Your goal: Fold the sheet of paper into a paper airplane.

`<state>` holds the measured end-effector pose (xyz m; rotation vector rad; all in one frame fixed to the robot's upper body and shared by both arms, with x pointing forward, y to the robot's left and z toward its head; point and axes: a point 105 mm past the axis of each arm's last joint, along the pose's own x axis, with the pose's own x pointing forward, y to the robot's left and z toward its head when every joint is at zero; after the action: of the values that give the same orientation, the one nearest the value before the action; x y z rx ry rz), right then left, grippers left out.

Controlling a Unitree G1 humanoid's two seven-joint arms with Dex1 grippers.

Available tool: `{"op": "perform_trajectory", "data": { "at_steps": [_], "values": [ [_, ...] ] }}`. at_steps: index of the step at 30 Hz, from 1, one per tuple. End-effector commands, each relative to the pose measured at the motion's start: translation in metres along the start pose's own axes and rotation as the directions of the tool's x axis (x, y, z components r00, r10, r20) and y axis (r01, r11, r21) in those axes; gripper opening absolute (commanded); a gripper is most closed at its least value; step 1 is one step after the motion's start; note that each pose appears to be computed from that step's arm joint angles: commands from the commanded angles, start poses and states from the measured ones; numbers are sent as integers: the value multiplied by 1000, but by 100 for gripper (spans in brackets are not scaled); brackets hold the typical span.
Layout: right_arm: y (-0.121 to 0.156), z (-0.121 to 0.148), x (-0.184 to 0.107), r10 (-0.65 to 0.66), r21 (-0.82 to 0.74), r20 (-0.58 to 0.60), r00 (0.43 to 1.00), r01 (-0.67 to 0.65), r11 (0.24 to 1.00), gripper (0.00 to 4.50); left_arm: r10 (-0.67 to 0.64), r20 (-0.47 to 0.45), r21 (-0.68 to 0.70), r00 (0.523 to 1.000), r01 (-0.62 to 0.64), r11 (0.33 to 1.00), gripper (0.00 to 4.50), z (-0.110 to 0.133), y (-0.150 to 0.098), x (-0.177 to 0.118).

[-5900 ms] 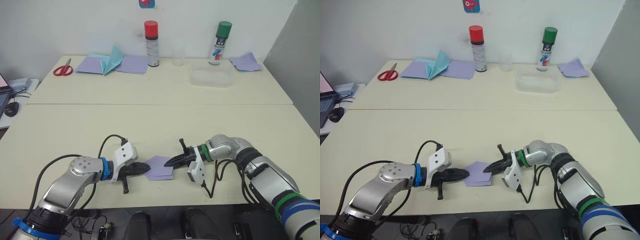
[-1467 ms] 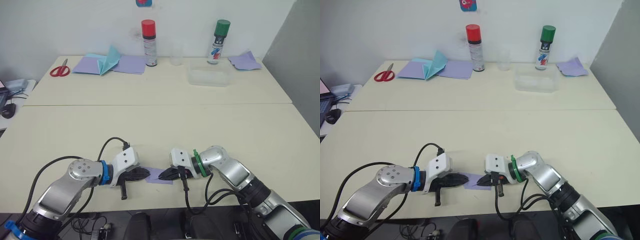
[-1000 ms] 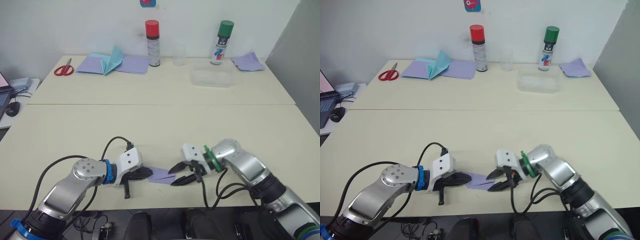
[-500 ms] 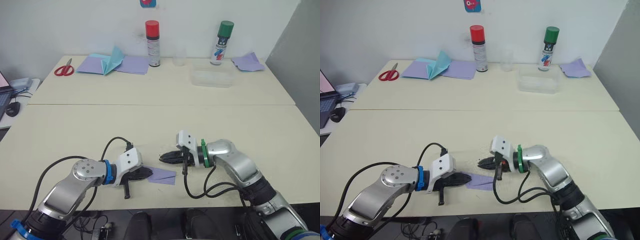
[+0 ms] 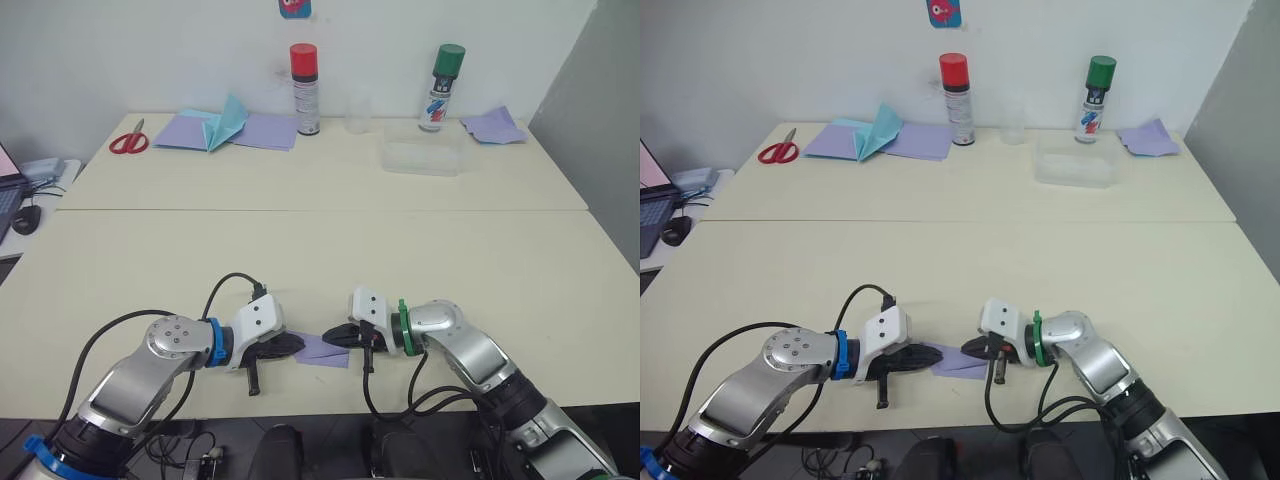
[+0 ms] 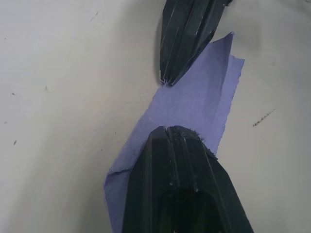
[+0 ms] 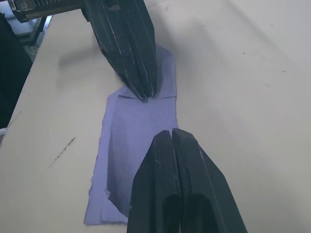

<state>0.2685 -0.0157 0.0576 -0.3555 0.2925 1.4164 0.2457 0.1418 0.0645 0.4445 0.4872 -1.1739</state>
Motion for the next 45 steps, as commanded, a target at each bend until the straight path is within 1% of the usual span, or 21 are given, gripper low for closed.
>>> {"op": "perform_trajectory", "data": {
  "at_steps": [1,7,11,13,14,16,17,19,22,25,28,34,38,42,45],
  "values": [
    [0,-18,-17,-22,38,-61,998,25,999,2,-5,-112,-72,994,-3,997,0,-32,-4,1],
    [14,-29,-39,3,58,-103,995,3,998,2,-8,-114,-78,993,-1,997,0,-34,-6,1],
    [16,-35,-50,3,52,-122,992,4,999,2,-7,-111,-82,994,-2,997,0,-35,-7,3],
    [12,-25,-53,-15,42,-83,996,19,999,2,-8,-110,-83,994,-1,997,0,-35,-7,3],
    [9,-14,-54,-24,37,-38,999,25,999,2,-8,-109,-84,994,-1,996,0,-35,-7,3],
    [9,8,-54,5,30,62,998,-7,1000,2,-9,-108,-83,994,0,997,0,-35,-7,3],
    [10,14,-55,19,14,88,996,-20,1000,2,-10,-108,-82,994,1,997,0,-35,-7,3],
    [9,21,-52,34,-3,106,994,-34,999,2,-14,-110,-80,994,5,997,0,-36,-8,3],
    [6,21,-37,34,-3,93,995,-34,999,2,-14,-110,-76,994,6,997,0,-35,-7,4],
    [10,14,-22,62,7,75,995,-62,998,2,-13,-110,-70,994,5,998,0,-35,-6,5],
    [8,2,-9,53,16,29,998,-54,998,2,-14,-110,-69,994,7,998,0,-34,-7,5],
    [20,-5,-10,132,8,0,991,-132,991,2,-8,-119,-79,993,-2,997,0,-37,-8,1],
    [24,-9,-10,156,-5,-11,988,-156,988,2,3,-110,-87,994,-12,996,0,-36,-8,2],
    [21,-10,-5,148,-27,-14,989,-148,989,2,32,26,-163,999,-28,986,0,-15,-6,4],
    [17,-10,-2,124,-24,-20,992,-125,992,2,66,167,-267,984,-19,964,0,9,0,-1]
  ]
}}
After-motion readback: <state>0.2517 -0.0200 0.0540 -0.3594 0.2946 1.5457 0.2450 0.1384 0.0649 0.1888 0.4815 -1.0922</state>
